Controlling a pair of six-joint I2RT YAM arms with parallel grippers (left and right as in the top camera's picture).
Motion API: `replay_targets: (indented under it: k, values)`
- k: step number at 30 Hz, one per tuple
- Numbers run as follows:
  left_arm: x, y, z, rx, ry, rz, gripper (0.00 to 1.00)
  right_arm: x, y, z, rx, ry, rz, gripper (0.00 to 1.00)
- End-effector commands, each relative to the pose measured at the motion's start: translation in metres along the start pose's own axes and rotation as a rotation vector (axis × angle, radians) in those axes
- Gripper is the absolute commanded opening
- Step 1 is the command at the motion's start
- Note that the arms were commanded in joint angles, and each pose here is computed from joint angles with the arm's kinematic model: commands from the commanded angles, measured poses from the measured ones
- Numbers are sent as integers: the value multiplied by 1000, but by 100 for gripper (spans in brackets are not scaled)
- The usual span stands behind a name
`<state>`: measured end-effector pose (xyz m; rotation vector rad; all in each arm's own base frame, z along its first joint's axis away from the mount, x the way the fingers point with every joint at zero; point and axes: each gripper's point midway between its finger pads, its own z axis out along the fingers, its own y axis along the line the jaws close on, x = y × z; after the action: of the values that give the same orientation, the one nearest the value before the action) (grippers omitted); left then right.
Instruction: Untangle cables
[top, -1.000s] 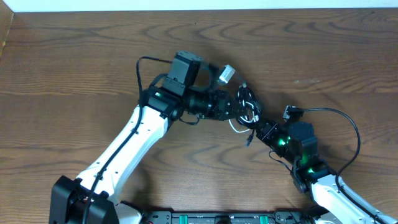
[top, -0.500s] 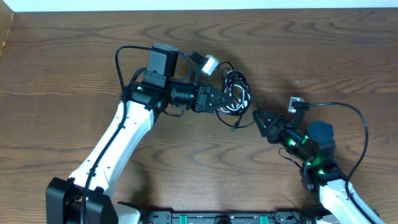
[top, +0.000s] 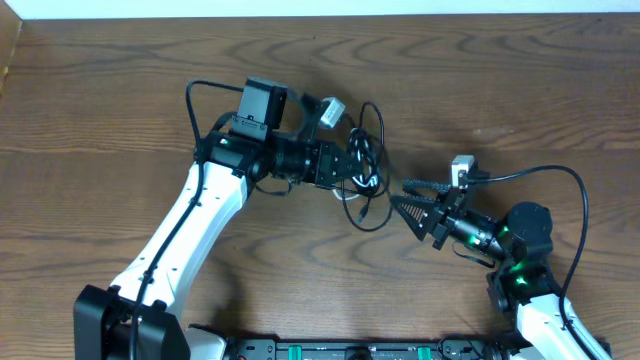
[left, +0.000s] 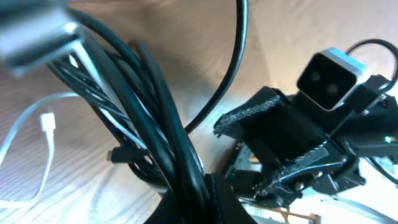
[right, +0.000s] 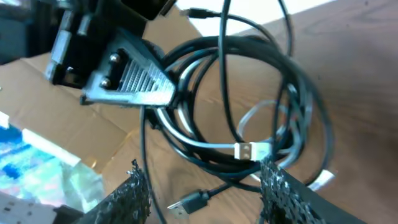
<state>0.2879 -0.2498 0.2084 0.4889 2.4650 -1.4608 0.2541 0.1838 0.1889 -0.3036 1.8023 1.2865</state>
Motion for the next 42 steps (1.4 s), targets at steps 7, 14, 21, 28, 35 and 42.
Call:
replay_targets:
  k: [7, 14, 21, 28, 35, 42]
  values:
    - [4, -2, -7, -40, 12, 140, 8, -15, -14, -2, 82, -78, 41, 49]
    - [11, -2, -6, -40, 38, 124, 8, -19, -16, -2, 92, -99, 88, 46]
    - [23, -19, 12, -8, 88, 171, 8, -11, -7, 5, 72, -77, 92, 45]
    - [28, -26, 18, 5, 108, 183, 8, 4, -17, 16, 126, -49, 126, 38]
    - [30, -32, 18, 42, 116, 181, 8, 7, -16, 19, 116, -43, 154, 22]
    - [25, 2, 16, -160, 92, 178, 8, -27, 7, 14, -8, -149, 253, 1]
